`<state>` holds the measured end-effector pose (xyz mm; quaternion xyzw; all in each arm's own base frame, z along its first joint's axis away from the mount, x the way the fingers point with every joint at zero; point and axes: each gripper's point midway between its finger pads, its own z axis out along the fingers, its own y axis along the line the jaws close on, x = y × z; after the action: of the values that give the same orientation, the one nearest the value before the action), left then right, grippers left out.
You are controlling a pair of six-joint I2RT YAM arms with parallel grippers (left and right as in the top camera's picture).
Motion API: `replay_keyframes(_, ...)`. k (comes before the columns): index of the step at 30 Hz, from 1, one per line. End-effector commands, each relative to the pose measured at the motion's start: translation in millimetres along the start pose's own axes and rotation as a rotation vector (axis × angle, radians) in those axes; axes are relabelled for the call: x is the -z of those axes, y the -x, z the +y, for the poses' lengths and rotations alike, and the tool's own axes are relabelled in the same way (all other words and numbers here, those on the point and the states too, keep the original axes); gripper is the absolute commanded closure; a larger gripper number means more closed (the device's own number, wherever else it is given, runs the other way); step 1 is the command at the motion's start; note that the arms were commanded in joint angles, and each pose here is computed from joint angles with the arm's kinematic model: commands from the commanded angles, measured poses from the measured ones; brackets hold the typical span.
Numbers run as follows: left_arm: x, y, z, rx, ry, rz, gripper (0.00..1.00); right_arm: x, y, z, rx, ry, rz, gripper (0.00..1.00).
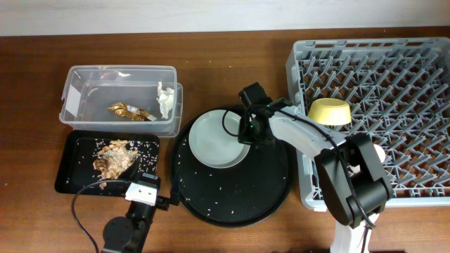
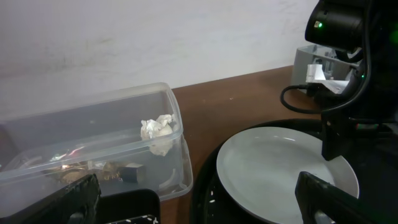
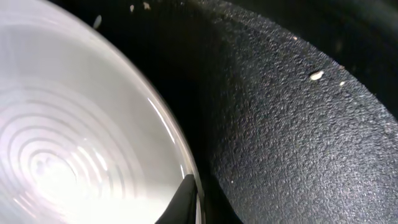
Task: Sort waste into correct bins and load items into the dishwasher rack
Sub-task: 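Grasp the grey plate edge with the right gripper, then lift the grey plate and stand it upright in the rack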
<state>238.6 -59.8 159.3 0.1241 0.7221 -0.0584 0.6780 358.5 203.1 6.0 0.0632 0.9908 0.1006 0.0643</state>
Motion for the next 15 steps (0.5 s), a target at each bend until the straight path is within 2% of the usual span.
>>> replay_keyframes(1,0,-2,0,-0.012,-0.004,0.001,0.01,9,-4,-17,-0.03,-0.051,0.017,0.96)
replay_keyframes(3,0,-2,0,-0.012,-0.004,0.001,0.0,38,9,-28,-0.041,-0.073,-0.055,0.96)
replay_keyframes(7,0,-2,0,-0.012,-0.004,0.001,0.0,203,55,-64,0.092,-0.133,-0.51,0.96)
replay_keyframes(9,0,-2,0,-0.012,-0.004,0.001,0.01,288,59,-114,0.008,-0.336,-0.763,0.96)
replay_keyframes(11,0,-2,0,-0.012,-0.004,0.001,0.01,348,48,-161,-0.129,-0.533,-0.929,0.96)
replay_keyframes(12,0,-2,0,-0.012,-0.004,0.001,0.0,373,39,-185,-0.184,-0.647,-0.981,0.96)
replay_keyframes(15,0,-2,0,-0.012,-0.005,0.001,0.0,407,23,-239,-0.343,-0.937,-1.012,0.96)
